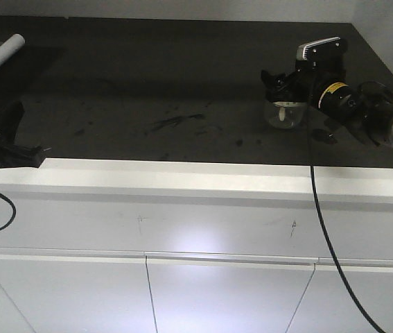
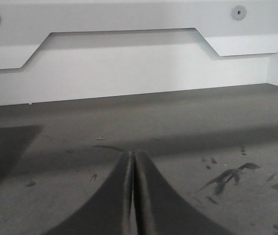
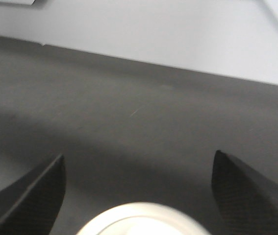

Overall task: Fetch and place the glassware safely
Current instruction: 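Move the open right gripper over the white-lidded glass jar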

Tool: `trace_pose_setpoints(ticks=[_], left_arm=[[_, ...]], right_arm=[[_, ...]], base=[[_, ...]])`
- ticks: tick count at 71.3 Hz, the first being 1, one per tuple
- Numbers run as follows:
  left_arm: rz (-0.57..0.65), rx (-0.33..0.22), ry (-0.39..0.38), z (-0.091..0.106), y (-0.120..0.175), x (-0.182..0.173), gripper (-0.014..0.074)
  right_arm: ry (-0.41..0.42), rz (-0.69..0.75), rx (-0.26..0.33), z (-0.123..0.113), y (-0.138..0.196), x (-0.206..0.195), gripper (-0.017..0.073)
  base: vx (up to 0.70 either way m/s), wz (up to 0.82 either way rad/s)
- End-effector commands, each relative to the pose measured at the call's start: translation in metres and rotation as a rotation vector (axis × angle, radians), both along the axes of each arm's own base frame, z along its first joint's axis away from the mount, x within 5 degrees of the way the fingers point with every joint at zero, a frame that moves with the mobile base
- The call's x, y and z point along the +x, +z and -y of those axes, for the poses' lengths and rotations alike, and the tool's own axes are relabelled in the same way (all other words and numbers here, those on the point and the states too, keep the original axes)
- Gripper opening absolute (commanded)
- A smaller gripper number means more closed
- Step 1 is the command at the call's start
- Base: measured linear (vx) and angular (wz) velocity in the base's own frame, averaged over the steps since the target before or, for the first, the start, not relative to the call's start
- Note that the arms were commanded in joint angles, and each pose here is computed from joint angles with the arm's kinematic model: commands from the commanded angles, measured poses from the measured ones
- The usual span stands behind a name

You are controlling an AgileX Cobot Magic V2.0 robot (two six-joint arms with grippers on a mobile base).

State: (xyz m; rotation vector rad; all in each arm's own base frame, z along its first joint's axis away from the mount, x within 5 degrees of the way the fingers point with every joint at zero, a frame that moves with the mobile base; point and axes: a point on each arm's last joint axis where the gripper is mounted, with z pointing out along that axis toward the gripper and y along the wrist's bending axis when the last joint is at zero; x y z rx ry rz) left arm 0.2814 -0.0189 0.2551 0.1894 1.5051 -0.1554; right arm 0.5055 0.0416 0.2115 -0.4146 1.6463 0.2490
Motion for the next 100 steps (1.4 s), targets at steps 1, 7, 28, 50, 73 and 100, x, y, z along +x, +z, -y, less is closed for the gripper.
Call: trace_pose_setpoints(ticks=[1, 7, 28, 50, 73, 100], left_arm=[[0.107, -0.027, -0.001, 0.000, 0.020, -0.002, 0.0003], [0.107, -0.027, -0.001, 0.000, 0.020, -0.002, 0.0003], [0.106, -0.027, 0.000, 0.000, 0.020, -0.002, 0.0003], [0.106, -0.027, 0.000, 0.000, 0.020, -0.002, 0.0003], [0.106, -0.027, 0.000, 0.000, 0.020, -0.002, 0.0003], [0.107, -0.027, -0.001, 0.000, 0.020, -0.002, 0.0003]], right_arm=[[0.012, 0.109, 0.026, -0.002, 0.042, -0.003, 0.0562], [0.000, 0.094, 0.022, -0.001, 0.039, -0.002, 0.0545], [-0.022, 0.060, 0.018, 0.001, 0.030, 0.000, 0.0486], [-0.028, 0.051, 0.028, 0.001, 0.026, 0.002, 0.0209], [-0.018, 0.068, 0.036, 0.000, 0.032, 0.000, -0.0007], [0.169, 0.109, 0.055, -0.021, 0.093, -0.030, -0.0004]], base=[[0.00, 0.00], [0.00, 0.00], [0.00, 0.00], [0.00, 0.00], [0.00, 0.00], [0.00, 0.00]])
